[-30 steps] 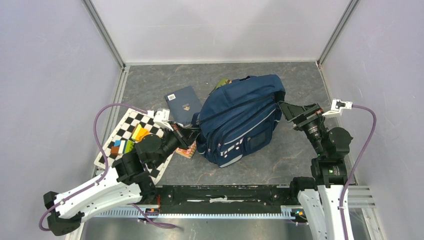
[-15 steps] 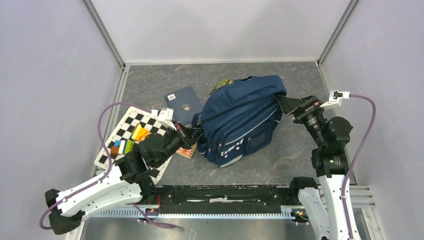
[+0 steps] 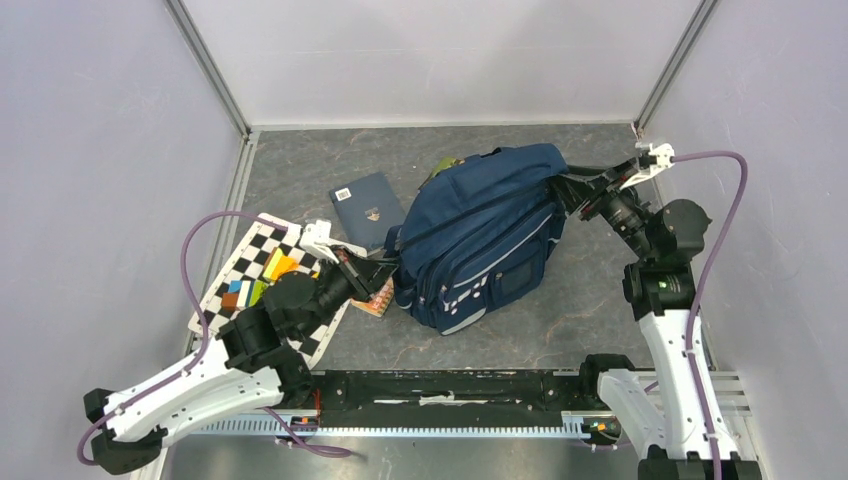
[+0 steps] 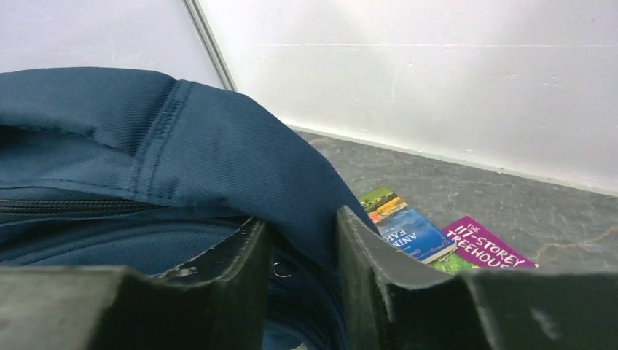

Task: Pack the student bag
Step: Unzip the student bag at the center of the board.

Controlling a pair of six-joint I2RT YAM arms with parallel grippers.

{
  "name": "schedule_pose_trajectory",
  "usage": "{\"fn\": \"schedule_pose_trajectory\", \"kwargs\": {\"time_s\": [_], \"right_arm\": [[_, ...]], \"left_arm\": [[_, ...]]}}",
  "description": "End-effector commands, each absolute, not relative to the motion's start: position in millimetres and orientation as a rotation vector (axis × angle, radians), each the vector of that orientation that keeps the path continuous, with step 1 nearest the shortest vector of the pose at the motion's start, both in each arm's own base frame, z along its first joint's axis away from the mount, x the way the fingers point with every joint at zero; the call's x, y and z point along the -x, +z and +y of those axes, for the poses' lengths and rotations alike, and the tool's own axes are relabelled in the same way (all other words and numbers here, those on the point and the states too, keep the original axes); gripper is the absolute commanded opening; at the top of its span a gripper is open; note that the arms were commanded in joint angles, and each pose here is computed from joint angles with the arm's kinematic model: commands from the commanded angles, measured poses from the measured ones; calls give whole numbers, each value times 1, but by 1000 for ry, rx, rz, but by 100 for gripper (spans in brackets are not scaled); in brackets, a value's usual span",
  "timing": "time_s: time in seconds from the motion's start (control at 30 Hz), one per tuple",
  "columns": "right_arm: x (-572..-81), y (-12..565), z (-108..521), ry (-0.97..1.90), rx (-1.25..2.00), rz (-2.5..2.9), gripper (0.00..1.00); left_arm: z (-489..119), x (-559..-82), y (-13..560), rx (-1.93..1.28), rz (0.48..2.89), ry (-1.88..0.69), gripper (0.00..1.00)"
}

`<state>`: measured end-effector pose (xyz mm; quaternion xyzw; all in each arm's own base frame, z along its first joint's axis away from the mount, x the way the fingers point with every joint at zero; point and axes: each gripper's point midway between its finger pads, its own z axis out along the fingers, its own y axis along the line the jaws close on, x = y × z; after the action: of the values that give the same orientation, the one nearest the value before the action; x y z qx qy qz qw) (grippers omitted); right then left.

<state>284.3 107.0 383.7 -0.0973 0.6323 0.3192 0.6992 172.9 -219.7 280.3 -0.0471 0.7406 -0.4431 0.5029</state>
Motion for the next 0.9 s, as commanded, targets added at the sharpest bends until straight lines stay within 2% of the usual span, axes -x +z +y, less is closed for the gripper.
{"fn": "schedule_pose_trajectory", "kwargs": {"time_s": [0.0,0.1,0.13,0.4,0.67,0.77,0.83,0.87], "right_arm": [[-284,402,113,610,408,1284,29],[-294,387,98,506,371,1323,2],[-296,382,94,471,370,1336,0],[-298,369,86,367,424,1352,0],[-301,366,73,271,402,1365,0],[-303,372,62,237,333,1383,0],[-302,380,54,236,251,1407,16],[-301,385,51,235,211,1413,14]], "left_arm": [[-203,-170,328,254,1651,-1201,2],[-194,-165,335,279,1625,-1226,2],[-192,-164,337,287,1619,-1232,2],[-199,-159,359,245,1606,-1278,2],[-227,-158,411,120,1542,-1350,2],[-237,-158,404,56,1577,-1323,2],[-240,-161,383,10,1622,-1262,2],[-240,-164,369,-5,1650,-1214,2]]}}
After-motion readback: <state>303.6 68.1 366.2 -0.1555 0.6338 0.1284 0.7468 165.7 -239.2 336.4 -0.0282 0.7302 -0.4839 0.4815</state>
